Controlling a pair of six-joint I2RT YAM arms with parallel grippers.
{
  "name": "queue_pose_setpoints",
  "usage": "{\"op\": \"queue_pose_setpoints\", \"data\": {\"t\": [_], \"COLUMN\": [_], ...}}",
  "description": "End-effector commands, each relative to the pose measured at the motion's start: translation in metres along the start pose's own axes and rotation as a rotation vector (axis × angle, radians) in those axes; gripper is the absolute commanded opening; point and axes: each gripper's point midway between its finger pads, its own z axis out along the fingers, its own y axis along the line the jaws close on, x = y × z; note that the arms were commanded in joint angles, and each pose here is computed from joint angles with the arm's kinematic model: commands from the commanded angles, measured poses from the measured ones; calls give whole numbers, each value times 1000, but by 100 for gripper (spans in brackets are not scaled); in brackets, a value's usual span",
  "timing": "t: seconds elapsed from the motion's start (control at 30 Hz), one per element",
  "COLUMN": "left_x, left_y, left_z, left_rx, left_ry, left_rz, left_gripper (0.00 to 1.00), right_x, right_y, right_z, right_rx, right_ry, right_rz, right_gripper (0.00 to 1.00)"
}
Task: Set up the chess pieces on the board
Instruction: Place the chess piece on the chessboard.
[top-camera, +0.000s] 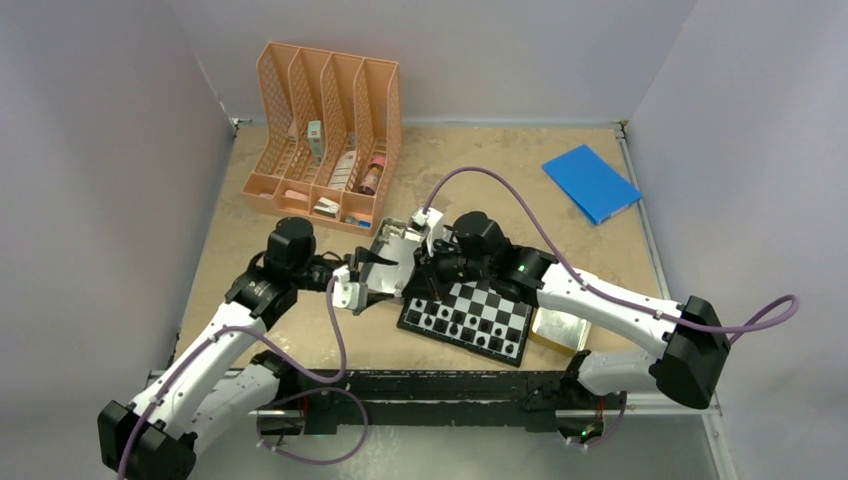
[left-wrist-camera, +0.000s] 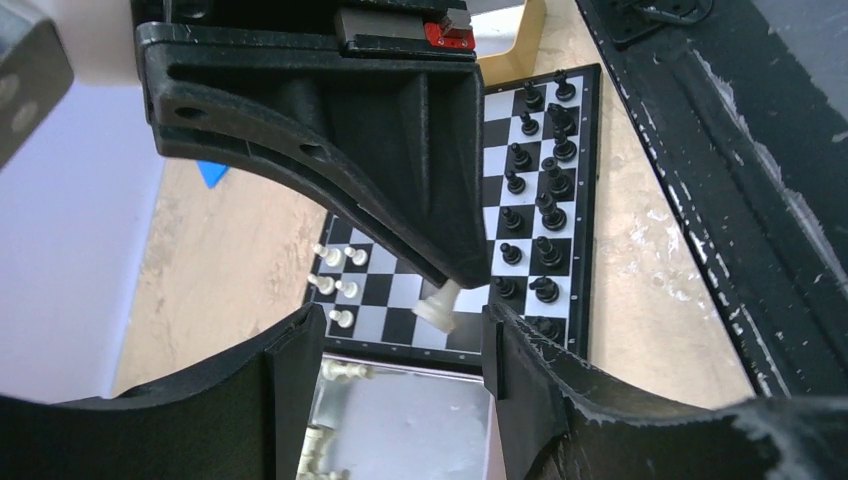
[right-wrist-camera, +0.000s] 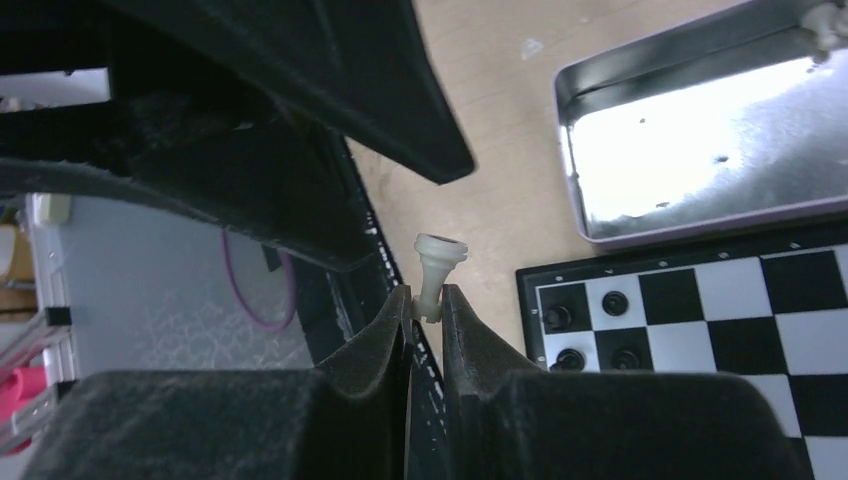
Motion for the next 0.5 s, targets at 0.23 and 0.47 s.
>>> {"op": "queue_pose_setpoints", "data": {"t": [0.23, 0.47], "left_x": [-22, -10], "left_y": [-3, -10], "left_z": [6, 17], "left_rx": [114, 155], "left_ry": [-67, -7], "left_rz": [156, 143], "left_gripper": [58, 52], "right_x": [-18, -25], "right_y": [28, 30], "right_z": [-4, -4], "right_rx": [-157, -159], "right_ry": [-59, -80], "right_rz": [-77, -69], "right_gripper": [12, 12]}}
